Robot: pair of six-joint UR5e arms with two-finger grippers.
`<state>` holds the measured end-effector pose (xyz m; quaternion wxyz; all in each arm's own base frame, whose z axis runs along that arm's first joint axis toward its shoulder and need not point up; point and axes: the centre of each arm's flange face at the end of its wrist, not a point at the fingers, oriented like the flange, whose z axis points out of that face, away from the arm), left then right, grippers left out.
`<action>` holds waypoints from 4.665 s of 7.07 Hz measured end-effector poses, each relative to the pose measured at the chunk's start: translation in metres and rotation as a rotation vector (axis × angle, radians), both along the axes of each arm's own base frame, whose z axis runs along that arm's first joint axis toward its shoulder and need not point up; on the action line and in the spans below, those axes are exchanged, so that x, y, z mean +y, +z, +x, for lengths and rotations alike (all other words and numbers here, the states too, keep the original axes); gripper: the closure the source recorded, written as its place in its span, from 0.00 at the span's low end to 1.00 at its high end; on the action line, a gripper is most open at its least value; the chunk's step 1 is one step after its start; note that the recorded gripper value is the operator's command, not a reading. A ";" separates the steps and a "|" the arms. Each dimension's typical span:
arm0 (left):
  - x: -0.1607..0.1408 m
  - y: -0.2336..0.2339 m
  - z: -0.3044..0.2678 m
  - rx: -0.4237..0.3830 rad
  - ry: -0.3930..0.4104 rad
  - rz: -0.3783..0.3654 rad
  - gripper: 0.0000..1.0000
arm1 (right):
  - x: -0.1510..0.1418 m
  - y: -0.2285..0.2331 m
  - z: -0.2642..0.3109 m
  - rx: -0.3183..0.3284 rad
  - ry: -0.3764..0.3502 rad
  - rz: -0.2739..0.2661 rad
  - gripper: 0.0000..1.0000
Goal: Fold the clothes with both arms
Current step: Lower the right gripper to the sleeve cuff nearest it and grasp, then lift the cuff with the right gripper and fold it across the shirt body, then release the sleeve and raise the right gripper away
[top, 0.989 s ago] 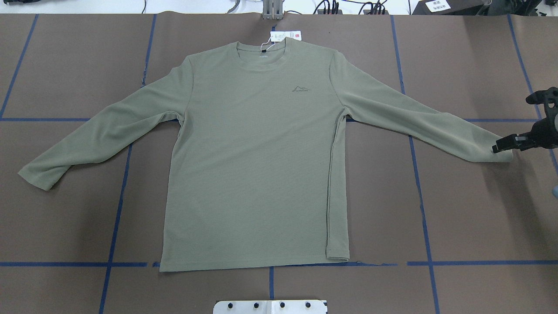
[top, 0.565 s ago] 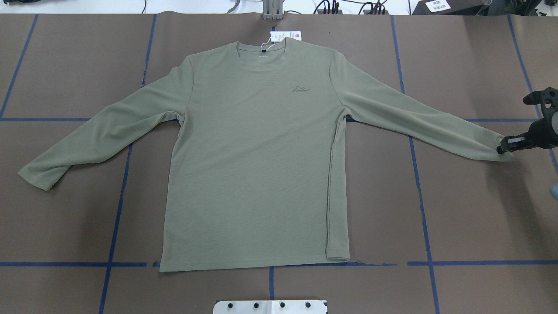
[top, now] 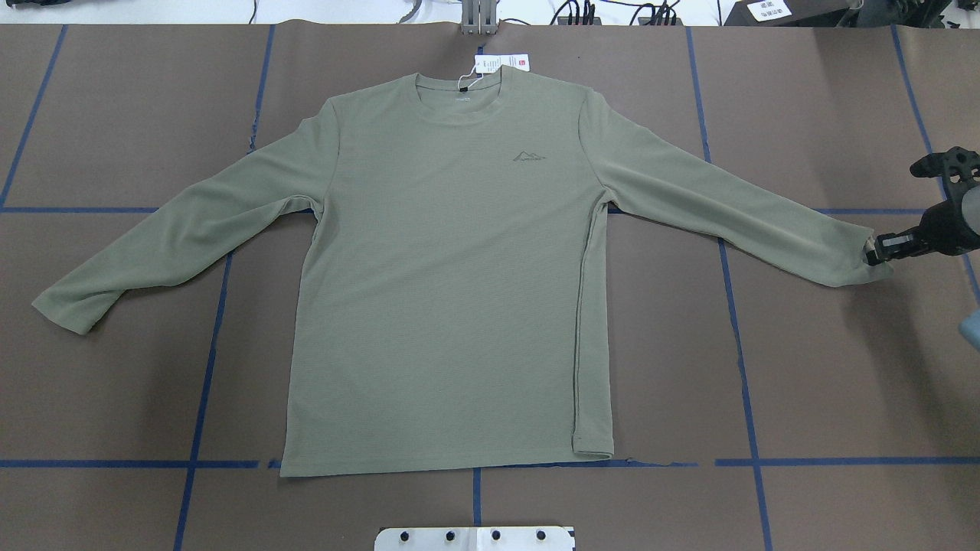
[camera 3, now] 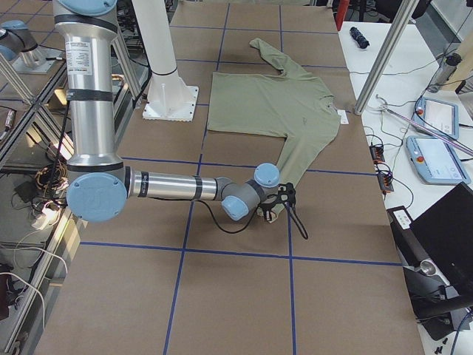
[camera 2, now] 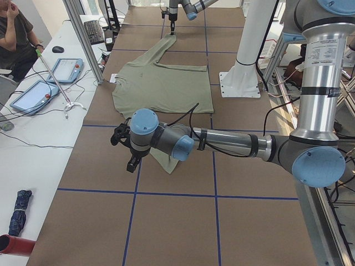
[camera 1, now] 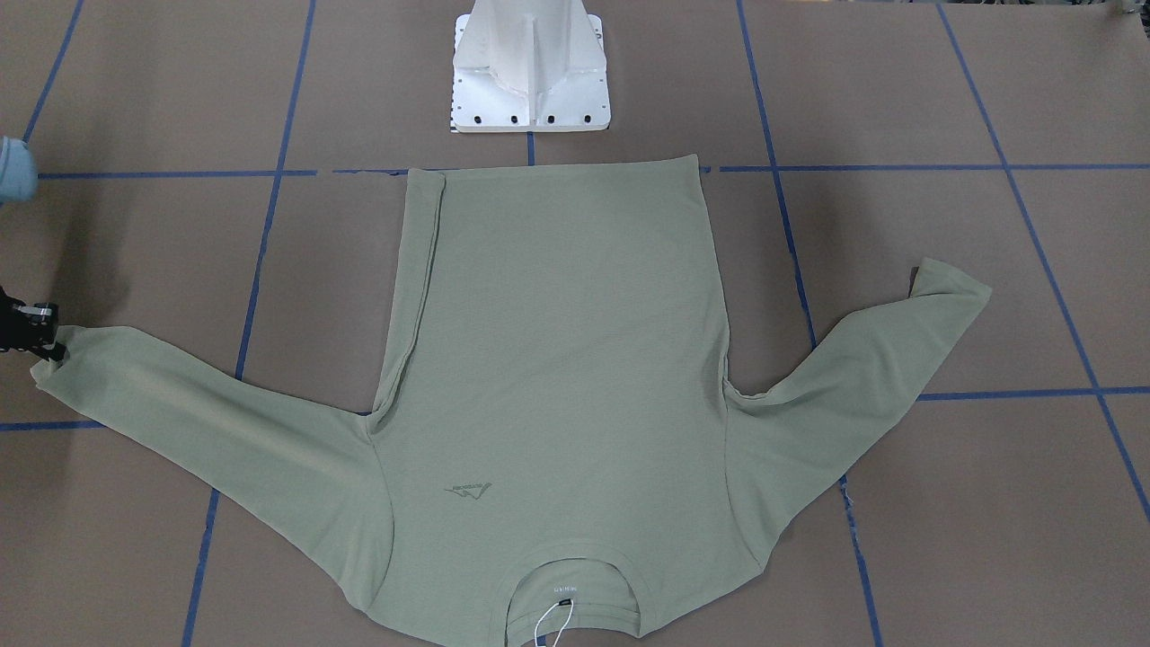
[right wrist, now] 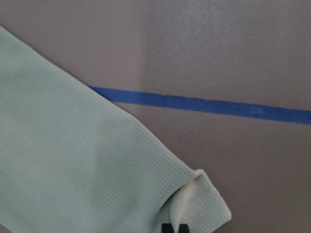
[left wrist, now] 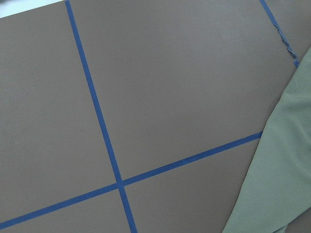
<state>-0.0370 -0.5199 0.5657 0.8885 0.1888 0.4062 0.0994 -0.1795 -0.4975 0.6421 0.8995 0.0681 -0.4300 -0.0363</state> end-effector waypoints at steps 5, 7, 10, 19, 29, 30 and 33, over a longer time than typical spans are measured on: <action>-0.004 -0.005 0.000 0.001 -0.001 0.008 0.00 | -0.112 -0.268 -0.041 -0.140 0.064 -0.080 1.00; -0.007 -0.006 0.000 0.000 -0.001 0.010 0.00 | -0.132 -0.396 -0.126 -0.173 0.115 -0.086 1.00; -0.008 0.003 0.000 -0.001 0.000 -0.005 0.00 | -0.134 -0.549 -0.281 -0.162 0.110 0.023 1.00; -0.008 0.048 0.000 -0.002 0.002 -0.021 0.00 | 0.004 -0.628 -0.512 -0.122 0.106 0.267 0.00; 0.082 0.052 0.132 0.154 -0.263 -0.161 0.01 | -0.025 -0.478 -0.288 0.010 0.113 -0.003 0.00; 0.099 0.040 0.152 0.184 -0.312 -0.228 0.01 | -0.033 -0.454 -0.242 0.027 0.092 -0.023 0.00; 0.130 0.030 0.221 0.164 -0.465 -0.338 0.01 | -0.040 -0.366 -0.127 0.062 0.005 -0.014 0.00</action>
